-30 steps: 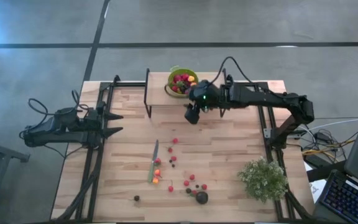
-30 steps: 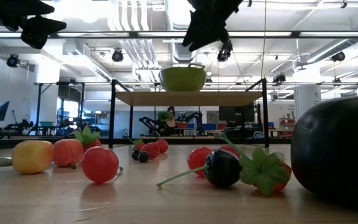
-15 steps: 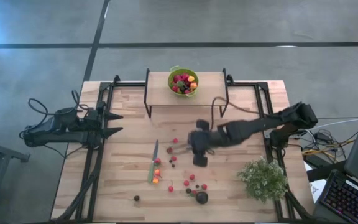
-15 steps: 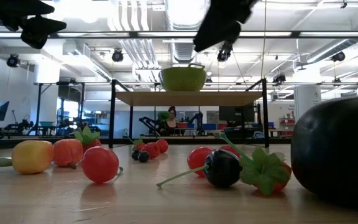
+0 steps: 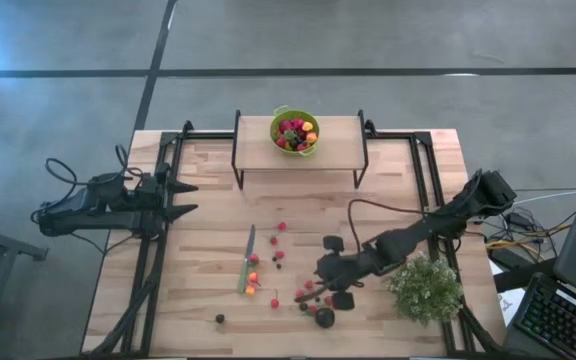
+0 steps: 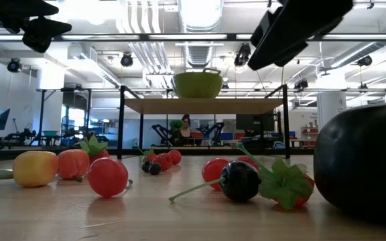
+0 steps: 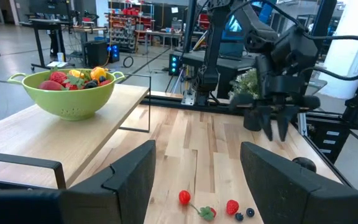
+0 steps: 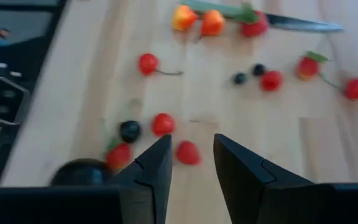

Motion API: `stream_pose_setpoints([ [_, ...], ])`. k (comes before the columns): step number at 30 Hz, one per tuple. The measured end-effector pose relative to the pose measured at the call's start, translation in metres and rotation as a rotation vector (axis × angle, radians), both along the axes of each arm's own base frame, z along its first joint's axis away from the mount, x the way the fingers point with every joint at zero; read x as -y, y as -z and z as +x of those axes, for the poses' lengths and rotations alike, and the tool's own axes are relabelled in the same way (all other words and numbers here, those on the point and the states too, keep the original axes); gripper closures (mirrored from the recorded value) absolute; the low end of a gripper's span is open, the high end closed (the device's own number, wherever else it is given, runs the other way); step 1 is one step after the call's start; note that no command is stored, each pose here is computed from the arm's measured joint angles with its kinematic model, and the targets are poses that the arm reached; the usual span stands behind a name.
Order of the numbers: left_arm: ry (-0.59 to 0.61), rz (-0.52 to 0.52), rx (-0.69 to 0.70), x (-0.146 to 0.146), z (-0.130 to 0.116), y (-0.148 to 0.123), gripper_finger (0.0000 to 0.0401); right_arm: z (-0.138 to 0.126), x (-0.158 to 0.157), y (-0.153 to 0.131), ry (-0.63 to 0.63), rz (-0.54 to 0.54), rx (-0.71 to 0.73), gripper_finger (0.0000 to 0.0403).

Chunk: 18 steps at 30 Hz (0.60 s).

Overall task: Pick & Place Fruit
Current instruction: Put the red cherry into the green colander on the shelf

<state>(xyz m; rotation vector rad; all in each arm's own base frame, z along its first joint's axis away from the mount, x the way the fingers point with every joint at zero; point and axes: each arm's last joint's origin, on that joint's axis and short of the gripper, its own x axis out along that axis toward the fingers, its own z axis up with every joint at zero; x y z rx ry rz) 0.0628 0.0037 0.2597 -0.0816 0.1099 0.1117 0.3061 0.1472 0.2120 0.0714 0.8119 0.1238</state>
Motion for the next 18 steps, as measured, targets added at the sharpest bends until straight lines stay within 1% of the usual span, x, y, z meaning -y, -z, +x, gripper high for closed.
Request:
stream_pose_setpoints([
  [2, 0.0, 0.0, 0.001, 0.0, 0.0, 0.0, 0.016, -0.001, -0.004, 0.006, -0.013, 0.017, 0.034, 0.0284],
  [5, 0.0, 0.0, 0.001, 0.0, 0.0, 0.0, 0.016, 0.002, -0.008, 0.022, -0.019, 0.021, 0.041, 0.0269],
  [11, 0.0, 0.0, 0.001, 0.0, 0.0, 0.0, 0.016, 0.012, -0.013, 0.05, -0.04, -0.04, -0.036, 0.0223],
  [14, 0.0, 0.0, 0.0, 0.0, 0.0, 0.0, 0.016, 0.018, -0.016, 0.053, -0.06, -0.072, -0.067, 0.0197],
  [18, 0.0, 0.0, 0.0, 0.0, 0.0, 0.0, 0.016, 0.025, -0.019, 0.056, -0.061, -0.086, -0.084, 0.0171],
])
